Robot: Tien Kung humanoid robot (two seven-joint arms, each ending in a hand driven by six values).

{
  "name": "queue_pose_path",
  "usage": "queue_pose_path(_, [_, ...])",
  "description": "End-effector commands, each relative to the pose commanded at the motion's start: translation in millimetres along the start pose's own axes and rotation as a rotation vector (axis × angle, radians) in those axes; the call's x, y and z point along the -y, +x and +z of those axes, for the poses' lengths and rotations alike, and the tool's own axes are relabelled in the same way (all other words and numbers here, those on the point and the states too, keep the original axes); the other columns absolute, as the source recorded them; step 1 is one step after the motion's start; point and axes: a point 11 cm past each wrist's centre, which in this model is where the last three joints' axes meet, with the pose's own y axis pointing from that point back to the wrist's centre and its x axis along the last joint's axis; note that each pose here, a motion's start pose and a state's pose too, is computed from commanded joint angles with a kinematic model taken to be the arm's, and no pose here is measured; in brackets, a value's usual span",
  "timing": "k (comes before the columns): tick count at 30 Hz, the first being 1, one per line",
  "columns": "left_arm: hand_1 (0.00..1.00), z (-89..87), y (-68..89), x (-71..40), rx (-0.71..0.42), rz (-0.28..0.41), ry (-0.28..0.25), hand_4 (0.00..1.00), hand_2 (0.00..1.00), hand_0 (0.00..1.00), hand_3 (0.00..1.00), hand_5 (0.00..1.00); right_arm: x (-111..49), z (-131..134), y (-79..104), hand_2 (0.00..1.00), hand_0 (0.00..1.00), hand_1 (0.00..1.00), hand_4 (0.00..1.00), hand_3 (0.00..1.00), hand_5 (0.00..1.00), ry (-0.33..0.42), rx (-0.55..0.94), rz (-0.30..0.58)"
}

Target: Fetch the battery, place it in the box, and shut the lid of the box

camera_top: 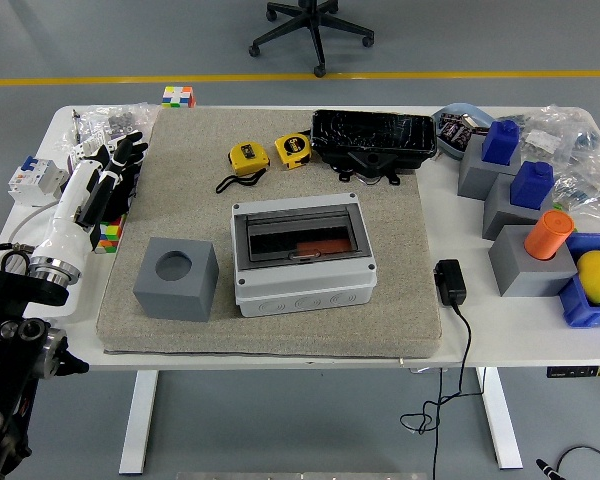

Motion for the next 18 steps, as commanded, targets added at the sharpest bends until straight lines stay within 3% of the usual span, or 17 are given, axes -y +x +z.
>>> queue_pose_path(18, [0.848,0.8,-0.3,0.5,-0.008,0.011,-0.008,0.998,0.82,0.823,0.828,0.989,1.0,-10.5,4.2,0.801,0.867,0.826,0.998,0.858,0.998,0.014,0.013,0.007])
